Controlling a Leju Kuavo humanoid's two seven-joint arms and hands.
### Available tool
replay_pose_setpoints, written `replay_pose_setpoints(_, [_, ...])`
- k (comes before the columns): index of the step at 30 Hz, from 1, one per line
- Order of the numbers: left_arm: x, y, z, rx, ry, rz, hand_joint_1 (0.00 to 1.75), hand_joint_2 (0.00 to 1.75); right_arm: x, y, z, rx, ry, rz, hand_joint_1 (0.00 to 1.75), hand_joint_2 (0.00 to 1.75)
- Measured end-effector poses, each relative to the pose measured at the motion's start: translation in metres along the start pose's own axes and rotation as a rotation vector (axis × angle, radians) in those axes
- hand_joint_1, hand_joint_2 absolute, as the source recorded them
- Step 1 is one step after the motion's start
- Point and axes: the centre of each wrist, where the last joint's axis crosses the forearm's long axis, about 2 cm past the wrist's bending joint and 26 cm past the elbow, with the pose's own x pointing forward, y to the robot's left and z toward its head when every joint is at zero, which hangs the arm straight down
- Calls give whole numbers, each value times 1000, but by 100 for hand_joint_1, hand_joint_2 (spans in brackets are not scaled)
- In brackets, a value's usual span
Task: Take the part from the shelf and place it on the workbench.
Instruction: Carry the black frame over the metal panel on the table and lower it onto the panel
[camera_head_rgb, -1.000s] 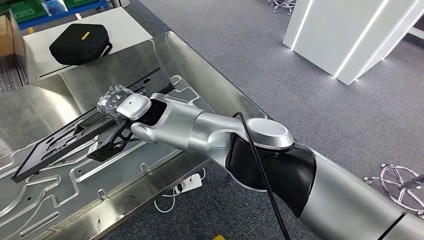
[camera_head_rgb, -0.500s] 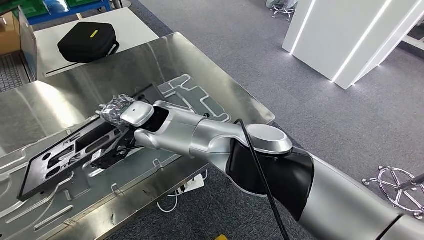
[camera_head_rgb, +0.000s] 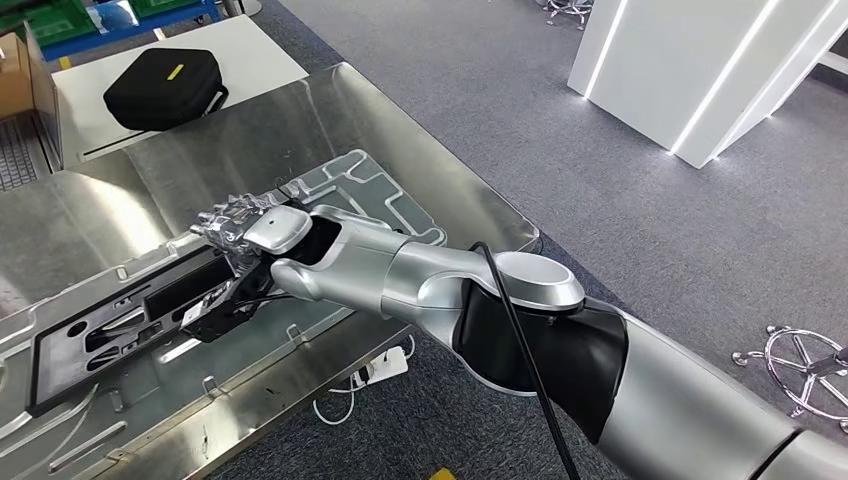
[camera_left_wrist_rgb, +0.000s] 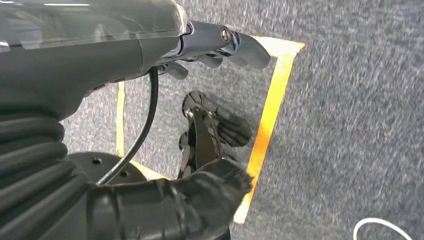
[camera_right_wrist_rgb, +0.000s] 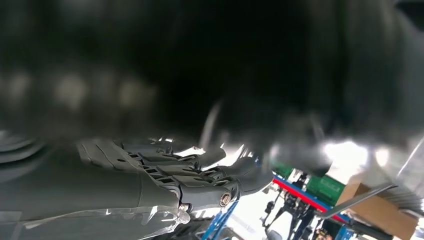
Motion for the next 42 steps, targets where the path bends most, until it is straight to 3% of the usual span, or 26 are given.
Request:
replay_pose_setpoints(17, [0, 4, 0, -9, -24, -2, 0, 0, -29, 3, 13, 14, 48, 1, 0, 0])
replay_pose_setpoints(42, [3, 3, -1, -27, -28, 16, 0, 0, -45, -14, 25, 3, 57, 22, 0, 0])
